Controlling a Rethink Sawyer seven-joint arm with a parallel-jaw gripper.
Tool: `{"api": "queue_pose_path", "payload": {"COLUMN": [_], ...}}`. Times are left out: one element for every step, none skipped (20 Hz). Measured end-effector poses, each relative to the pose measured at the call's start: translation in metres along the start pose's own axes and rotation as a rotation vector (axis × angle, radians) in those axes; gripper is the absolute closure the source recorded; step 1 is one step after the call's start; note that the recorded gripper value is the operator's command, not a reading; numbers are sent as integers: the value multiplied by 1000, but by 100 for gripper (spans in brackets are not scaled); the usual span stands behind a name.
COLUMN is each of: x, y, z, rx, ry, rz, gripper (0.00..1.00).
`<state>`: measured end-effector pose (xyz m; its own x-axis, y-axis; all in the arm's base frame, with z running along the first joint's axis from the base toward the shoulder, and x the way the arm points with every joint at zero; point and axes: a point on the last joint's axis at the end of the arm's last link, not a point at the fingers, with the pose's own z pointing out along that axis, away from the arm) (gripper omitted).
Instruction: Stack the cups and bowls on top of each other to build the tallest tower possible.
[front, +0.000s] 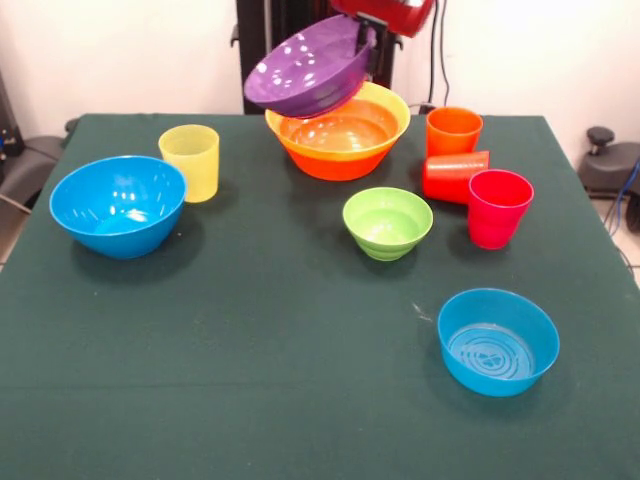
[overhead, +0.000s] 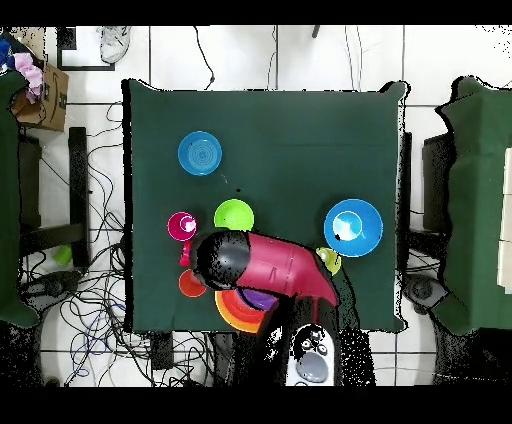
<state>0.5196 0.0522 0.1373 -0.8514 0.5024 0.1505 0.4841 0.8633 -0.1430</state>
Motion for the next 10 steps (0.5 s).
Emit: {"api": "queue_pose_path", "payload": {"x": [1,2,3,3,2,0,-2,-4,-5,-10], "y": [5,9,12,15,15,17,16,14,12,6], "z": [1,2,3,5,5,9,11,12,14,17], "rx": [-5,-8,-12,-14,-15,-19,-20,-21,-22,-23], "ry": [-5,-13,-20,-27,-32,-47,-53,-56,-57,-57], "rz": [10,19,28,33,36,46,51,55,59,73], "gripper": [100,100,100,100,100,100,100,100,100,100]}}
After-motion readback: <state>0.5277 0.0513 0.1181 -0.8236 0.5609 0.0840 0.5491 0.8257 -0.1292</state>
